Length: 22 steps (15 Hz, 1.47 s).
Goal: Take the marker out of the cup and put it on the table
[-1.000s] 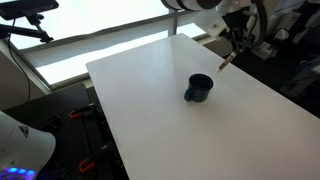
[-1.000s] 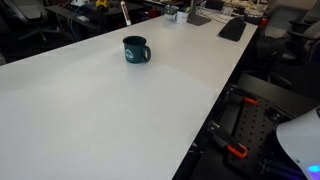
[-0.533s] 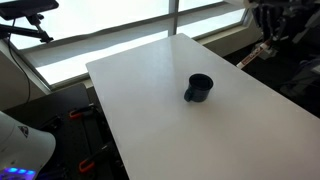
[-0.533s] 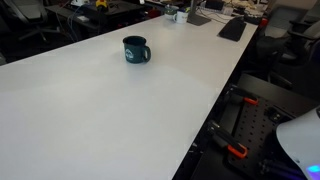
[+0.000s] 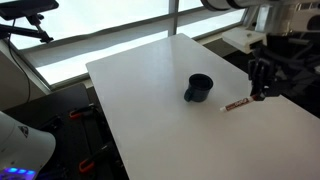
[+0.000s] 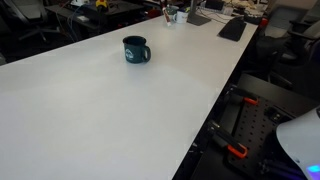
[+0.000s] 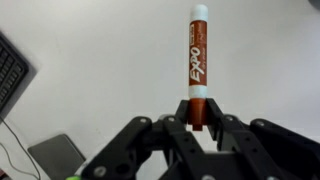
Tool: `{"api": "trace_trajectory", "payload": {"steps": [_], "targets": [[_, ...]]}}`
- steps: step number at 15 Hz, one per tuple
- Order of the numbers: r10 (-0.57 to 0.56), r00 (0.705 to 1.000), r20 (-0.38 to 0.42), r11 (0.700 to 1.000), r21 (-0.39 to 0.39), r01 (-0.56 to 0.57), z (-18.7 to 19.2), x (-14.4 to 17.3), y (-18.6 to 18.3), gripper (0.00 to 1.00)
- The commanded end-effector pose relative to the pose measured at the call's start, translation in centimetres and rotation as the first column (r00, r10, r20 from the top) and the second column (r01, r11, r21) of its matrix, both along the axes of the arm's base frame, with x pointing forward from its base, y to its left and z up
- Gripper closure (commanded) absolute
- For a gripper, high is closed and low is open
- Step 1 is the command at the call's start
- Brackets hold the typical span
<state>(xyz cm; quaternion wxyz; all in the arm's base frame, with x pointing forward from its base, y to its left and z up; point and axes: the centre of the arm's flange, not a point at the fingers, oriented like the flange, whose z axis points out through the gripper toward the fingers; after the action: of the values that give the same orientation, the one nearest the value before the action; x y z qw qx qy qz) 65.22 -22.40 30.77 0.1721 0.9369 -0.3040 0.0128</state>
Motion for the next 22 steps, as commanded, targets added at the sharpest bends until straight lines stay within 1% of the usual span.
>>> {"api": "trace_trajectory", "payload": {"steps": [1, 3, 5, 11, 15, 16, 17, 18, 20, 21, 22], "targets": [[-0.045, 0.992, -0.122, 0.993, 0.099, 0.058, -4.4, 0.8, 0.1, 0.94], [-0.054, 0.986, -0.16, 0.988, 0.134, 0.076, -6.8, 0.7, 0.8, 0.94], [-0.043, 0.986, -0.164, 0.988, 0.139, 0.066, -8.6, 0.7, 1.5, 0.94], [-0.012, 0.979, -0.203, 0.994, 0.105, 0.034, -12.6, 0.5, 2.5, 0.94], [-0.022, 0.973, -0.228, 0.995, 0.088, 0.043, -14.7, 0.3, 2.3, 0.94], [-0.027, 0.97, -0.24, 0.996, 0.078, 0.047, -15.1, 0.2, 2.2, 0.53], [-0.029, 0.968, -0.248, 0.996, 0.072, 0.049, -15.4, 0.2, 2.2, 0.52], [-0.022, 0.971, -0.238, 0.993, 0.104, 0.048, -15.3, -0.5, 2.2, 0.7], [-0.023, 0.969, -0.245, 0.994, 0.098, 0.048, -15.8, -0.6, 2.0, 0.56], [-0.023, 0.969, -0.245, 0.994, 0.097, 0.048, -15.9, -0.5, 2.0, 0.52], [-0.022, 0.97, -0.243, 0.994, 0.096, 0.047, -15.9, -0.5, 2.0, 0.52]]}}
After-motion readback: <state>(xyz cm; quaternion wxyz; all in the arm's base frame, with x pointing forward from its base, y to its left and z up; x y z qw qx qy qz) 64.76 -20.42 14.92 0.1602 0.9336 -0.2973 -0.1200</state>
